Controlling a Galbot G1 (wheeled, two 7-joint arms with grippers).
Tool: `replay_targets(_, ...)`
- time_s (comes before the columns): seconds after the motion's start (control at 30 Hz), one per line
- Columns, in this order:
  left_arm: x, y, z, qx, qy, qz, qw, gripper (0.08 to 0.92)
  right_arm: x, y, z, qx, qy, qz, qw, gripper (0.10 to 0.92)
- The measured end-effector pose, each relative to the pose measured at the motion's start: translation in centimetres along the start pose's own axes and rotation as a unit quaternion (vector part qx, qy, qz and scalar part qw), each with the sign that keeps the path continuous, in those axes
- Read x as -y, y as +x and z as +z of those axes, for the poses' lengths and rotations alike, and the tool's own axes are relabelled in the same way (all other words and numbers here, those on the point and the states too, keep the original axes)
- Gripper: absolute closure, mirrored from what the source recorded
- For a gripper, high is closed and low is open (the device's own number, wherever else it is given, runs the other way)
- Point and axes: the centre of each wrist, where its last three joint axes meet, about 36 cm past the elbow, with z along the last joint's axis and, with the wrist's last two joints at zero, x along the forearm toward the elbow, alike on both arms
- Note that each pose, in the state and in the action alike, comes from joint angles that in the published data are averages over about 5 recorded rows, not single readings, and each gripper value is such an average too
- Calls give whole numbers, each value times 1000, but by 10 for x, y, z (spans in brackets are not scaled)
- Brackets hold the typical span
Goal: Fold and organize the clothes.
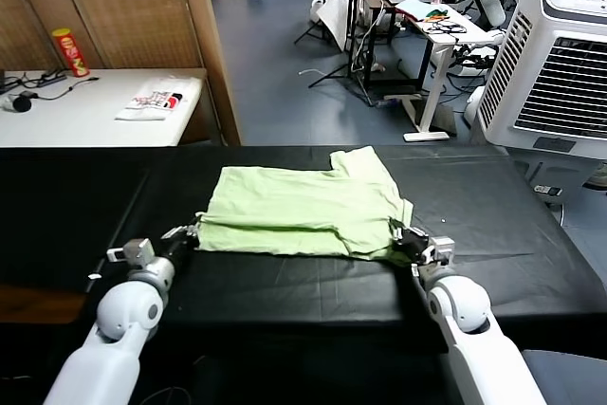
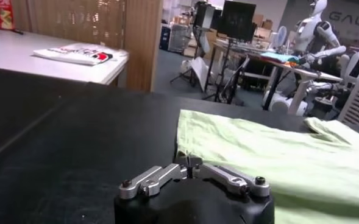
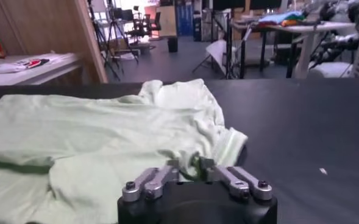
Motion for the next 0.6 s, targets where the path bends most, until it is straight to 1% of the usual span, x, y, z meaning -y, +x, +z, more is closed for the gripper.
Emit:
replay_targets(0.07, -2, 4, -2, -1, 0, -1, 1000, 413, -1, 15, -1, -3, 10, 3, 1000, 247)
replay_targets(0.13, -4, 9, -4, -3, -1, 0, 1000, 319, -4, 29, -1, -4, 21, 2, 1000, 230)
replay_targets(0.2, -5, 15, -4, -7, -3, 4, 1000, 242, -9, 42, 2, -7, 32, 0, 999, 237)
replay_targets(0.3, -5, 25, 4, -20, -4, 13, 1000, 206, -15, 55, 9, -14, 43, -4, 999, 282)
replay_targets(0.47, -5, 35, 20, -48, 8, 19, 999, 202, -24, 64, 14, -18, 47, -11, 999, 388)
replay_targets(0.6, -6, 36, 25, -60, 18, 23, 998, 202, -28, 65, 16, -19, 45, -14, 999, 441)
